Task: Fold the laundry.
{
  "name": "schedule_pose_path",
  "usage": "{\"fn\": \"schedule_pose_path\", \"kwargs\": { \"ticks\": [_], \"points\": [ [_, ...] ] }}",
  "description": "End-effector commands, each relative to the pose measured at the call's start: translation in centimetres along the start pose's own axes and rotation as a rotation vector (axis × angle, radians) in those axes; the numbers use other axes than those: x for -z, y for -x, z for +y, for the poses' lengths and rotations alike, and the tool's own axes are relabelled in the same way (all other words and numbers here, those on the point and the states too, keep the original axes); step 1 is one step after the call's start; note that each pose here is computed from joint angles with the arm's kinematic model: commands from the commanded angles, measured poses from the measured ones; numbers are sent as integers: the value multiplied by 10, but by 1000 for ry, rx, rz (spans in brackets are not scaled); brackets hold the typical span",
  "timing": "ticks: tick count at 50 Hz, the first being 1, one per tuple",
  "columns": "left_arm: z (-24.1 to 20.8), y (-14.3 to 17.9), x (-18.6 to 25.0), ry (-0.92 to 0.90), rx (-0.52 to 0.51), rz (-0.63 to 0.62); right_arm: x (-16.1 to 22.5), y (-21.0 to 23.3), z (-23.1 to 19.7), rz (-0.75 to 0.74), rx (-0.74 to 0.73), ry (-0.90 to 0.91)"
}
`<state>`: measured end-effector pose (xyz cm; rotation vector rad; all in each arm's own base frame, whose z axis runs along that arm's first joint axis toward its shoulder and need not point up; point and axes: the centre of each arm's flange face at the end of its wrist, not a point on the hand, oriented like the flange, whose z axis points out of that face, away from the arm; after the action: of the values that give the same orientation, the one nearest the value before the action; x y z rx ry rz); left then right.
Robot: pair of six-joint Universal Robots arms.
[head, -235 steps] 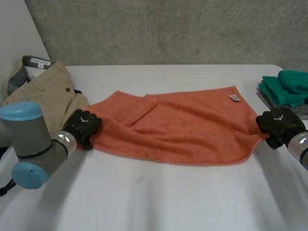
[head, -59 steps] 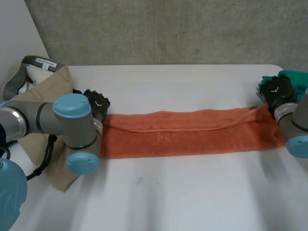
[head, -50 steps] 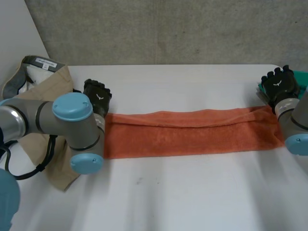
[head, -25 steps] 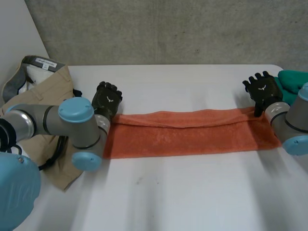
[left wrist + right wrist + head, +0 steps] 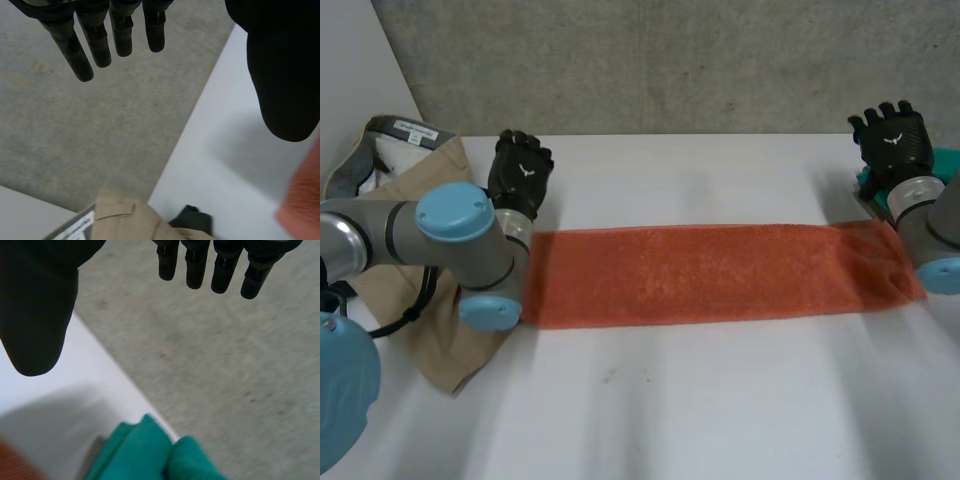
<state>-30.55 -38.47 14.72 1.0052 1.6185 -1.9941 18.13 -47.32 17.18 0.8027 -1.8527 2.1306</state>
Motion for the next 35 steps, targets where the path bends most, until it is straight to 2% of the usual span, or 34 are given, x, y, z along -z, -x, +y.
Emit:
{"fn": "schedule_pose_path", "kwargs": {
  "ticks": [1, 9, 16, 24, 35],
  "points": [
    [-10, -7, 31, 16, 0, 70, 30, -1, 4, -110, -34, 179],
    [-33, -2, 70, -3, 29, 120, 79, -40, 12, -101, -29, 282],
    [-45, 4, 97, -9, 131, 151, 111, -34, 38, -207, 11, 353],
    [-49, 1, 109, -9, 178, 175, 111, -28, 66, -242, 27, 371],
    [-55, 5, 110, -25, 181, 167, 98, -42, 82, -159, 60, 354]
  ]
}}
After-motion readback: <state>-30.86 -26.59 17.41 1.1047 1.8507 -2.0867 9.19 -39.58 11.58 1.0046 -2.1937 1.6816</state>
